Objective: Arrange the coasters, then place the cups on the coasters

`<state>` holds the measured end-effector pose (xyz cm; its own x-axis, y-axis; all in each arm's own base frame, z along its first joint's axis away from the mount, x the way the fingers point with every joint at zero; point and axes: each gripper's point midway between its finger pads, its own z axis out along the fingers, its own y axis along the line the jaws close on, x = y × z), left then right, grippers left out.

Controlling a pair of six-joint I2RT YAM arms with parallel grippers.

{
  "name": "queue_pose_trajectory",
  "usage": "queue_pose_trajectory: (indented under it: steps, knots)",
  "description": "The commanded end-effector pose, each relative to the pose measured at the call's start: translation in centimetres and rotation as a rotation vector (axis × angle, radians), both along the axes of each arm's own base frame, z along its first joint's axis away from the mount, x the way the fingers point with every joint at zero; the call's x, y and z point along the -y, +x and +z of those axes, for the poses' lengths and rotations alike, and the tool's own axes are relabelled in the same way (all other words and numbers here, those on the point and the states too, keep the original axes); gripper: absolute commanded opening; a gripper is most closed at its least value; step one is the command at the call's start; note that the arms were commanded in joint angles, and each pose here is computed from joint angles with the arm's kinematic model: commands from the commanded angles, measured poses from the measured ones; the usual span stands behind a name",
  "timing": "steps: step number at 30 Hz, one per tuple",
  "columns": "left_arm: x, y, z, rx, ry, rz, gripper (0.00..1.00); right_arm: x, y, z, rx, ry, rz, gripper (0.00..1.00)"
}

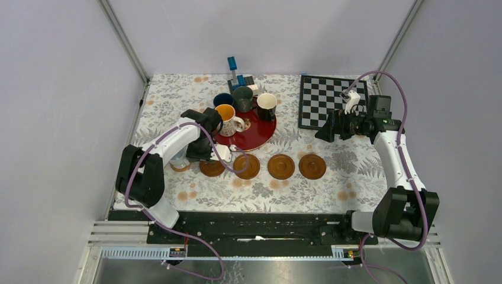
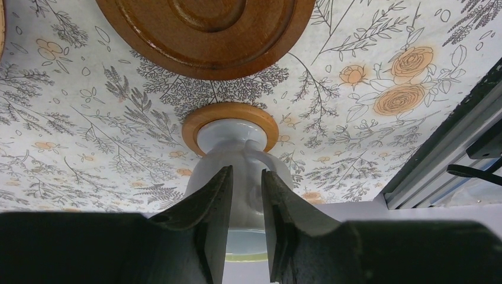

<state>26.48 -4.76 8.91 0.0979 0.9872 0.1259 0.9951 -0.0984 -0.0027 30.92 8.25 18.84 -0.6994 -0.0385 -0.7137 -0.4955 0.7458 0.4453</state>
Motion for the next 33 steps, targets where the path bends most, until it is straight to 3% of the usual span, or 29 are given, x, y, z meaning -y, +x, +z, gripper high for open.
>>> queue_pose_trajectory:
  steps: [1,9,22,27,33]
  knots:
    - [-0.5,0.1,0.1,0.0,0.014,-0.019,0.28,-0.3,-0.2,0.2,0.001,0.018,0.015,0.98]
    - [0.1,0.5,0.5,0.065,-0.002,-0.028,0.3,-0.3,-0.1,0.1,0.0,0.019,0.017,0.98]
    - [-1.2,-0.6,-0.1,0.039,0.054,-0.054,0.3,-0.3,-0.2,0.2,0.002,0.018,0.018,0.98]
    - [1.9,0.4,1.7,0.051,-0.092,0.011,0.34,-0.3,-0.2,0.0,0.001,0.019,0.017,0.98]
    - [7.6,3.4,5.8,0.107,-0.358,0.177,0.55,-0.4,0.2,0.2,0.003,0.028,0.023,0.98]
